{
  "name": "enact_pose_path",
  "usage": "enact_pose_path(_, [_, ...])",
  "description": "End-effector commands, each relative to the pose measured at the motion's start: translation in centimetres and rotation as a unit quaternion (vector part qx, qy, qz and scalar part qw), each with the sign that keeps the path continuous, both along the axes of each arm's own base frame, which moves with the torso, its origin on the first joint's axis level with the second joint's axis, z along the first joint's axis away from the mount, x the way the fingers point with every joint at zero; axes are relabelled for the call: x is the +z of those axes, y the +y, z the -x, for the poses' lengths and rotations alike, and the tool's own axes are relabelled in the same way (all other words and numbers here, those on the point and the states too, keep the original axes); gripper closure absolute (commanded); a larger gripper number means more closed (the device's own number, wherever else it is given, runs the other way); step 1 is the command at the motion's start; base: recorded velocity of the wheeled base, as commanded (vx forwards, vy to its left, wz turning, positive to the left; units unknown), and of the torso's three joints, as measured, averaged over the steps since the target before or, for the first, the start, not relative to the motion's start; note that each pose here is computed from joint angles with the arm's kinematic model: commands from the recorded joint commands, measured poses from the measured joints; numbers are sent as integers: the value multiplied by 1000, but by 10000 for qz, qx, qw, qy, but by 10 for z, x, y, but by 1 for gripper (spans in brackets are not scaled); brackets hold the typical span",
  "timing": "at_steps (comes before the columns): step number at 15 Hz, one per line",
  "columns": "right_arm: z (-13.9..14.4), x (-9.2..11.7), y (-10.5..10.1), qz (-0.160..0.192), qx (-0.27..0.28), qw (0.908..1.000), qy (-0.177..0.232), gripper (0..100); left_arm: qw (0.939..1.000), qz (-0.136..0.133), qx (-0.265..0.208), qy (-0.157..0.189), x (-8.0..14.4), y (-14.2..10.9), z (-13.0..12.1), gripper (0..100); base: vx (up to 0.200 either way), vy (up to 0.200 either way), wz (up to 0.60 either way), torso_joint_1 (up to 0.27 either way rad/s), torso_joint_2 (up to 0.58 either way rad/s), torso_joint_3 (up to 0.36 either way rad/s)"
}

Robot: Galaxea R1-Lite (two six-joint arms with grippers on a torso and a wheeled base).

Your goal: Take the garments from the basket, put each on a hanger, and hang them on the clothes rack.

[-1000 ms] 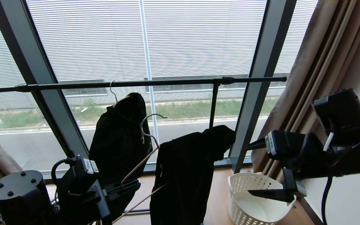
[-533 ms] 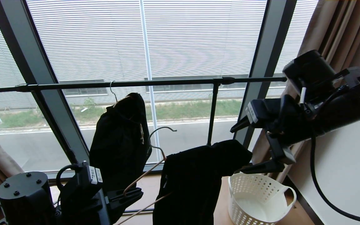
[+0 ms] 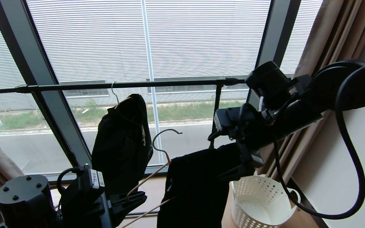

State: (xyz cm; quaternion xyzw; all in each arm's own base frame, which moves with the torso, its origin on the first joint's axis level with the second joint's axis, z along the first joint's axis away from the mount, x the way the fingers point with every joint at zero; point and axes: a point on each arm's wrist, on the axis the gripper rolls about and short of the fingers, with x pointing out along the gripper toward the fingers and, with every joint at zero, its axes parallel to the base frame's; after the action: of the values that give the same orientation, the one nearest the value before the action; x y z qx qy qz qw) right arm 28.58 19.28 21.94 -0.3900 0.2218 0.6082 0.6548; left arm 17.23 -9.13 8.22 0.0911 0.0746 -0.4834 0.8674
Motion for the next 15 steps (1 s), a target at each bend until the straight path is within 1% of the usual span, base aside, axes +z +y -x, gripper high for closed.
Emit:
enact_pose_path(1, [-9, -12, 14, 62, 63, 9999, 133, 0, 10000, 13, -43, -27, 1, -1, 1, 100, 0, 0, 0, 0, 0, 0])
enact_pose_path(3, [-7, -16, 20, 85, 130, 9997, 185, 0, 9999, 23, -89, -48, 2, -3, 2, 100, 0, 0, 0, 0, 0, 0])
enact_pose_path(7, [-17, -27, 29, 143, 139, 9995, 252, 0, 9999, 36, -97, -75, 3, -3, 3, 100, 0, 0, 0, 0, 0, 0])
enact_pose_path(11, [-18, -25, 29, 118, 121, 9996, 235, 0, 9999, 36, -95, -62, 3, -3, 3, 100, 0, 0, 0, 0, 0, 0])
enact_pose_path(12, [-14, -26, 32, 129, 157, 9994, 267, 0, 9999, 40, -95, -69, 3, -3, 3, 100, 0, 0, 0, 0, 0, 0])
enact_pose_path(13, [-13, -24, 33, 112, 150, 9995, 272, 100, 9999, 43, -95, -76, 3, -3, 3, 100, 0, 0, 0, 0, 0, 0])
enact_pose_path(15, [-13, -25, 34, 118, 140, 9994, 298, 100, 9999, 33, -95, -55, 2, -3, 3, 100, 0, 0, 0, 0, 0, 0])
